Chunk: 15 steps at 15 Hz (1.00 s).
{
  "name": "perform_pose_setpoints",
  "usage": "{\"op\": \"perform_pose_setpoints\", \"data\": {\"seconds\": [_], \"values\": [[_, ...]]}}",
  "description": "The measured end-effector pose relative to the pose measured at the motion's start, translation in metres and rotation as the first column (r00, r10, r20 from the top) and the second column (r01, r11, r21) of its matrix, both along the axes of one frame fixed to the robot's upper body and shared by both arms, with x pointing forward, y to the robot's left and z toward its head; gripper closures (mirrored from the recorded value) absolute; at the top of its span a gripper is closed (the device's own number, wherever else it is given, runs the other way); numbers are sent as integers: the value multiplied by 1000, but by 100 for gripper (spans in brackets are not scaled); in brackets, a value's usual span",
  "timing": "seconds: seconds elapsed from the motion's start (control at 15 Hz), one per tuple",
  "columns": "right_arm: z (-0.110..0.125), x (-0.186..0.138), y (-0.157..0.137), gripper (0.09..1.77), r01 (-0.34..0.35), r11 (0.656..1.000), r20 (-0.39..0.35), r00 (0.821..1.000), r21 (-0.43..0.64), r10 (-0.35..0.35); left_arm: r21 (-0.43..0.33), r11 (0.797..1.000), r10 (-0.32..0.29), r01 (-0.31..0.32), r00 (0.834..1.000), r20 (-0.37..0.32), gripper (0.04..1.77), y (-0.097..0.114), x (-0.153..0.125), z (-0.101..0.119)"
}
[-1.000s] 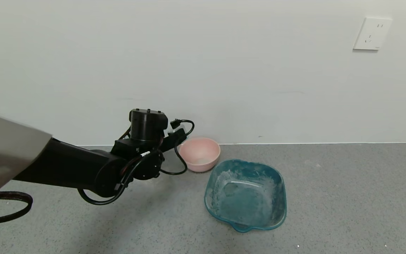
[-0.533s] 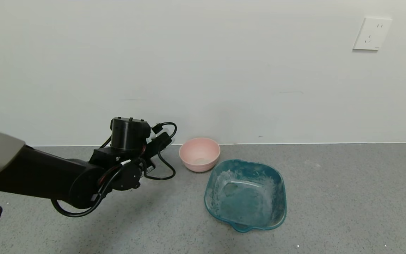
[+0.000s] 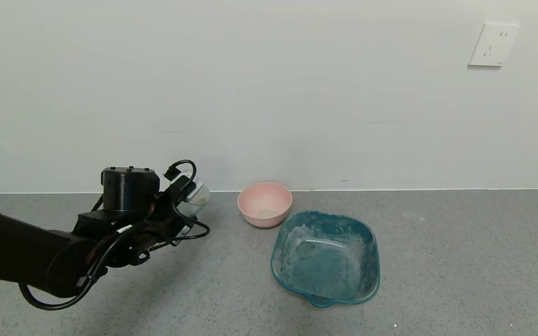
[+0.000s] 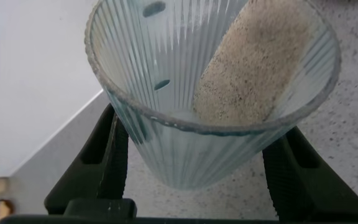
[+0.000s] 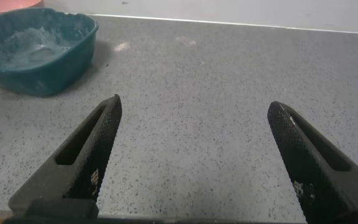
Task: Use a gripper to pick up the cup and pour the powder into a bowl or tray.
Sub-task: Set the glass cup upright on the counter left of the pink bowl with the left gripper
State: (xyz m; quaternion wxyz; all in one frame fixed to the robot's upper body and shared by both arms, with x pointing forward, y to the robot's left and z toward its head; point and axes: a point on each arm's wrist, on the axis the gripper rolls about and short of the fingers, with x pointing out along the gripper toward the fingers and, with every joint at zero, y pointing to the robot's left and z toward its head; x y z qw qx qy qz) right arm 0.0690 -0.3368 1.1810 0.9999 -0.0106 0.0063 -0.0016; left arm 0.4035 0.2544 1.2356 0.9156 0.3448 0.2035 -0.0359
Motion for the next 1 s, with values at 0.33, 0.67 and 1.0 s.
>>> {"op": "perform_pose_setpoints", "data": {"seconds": [0.33, 0.67, 1.0], "values": [[0, 0, 0, 15, 0, 1000, 0, 1000, 0, 0, -266, 964, -26, 24, 1000, -3, 56, 2, -4, 1], [0, 0, 0, 15, 0, 1000, 0, 1000, 0, 0, -441, 895, -15, 62, 994, 110, 56, 3, -1, 6], [0, 0, 0, 15, 0, 1000, 0, 1000, 0, 0, -553, 827, -36, 100, 991, 126, 56, 12, -5, -1]]}}
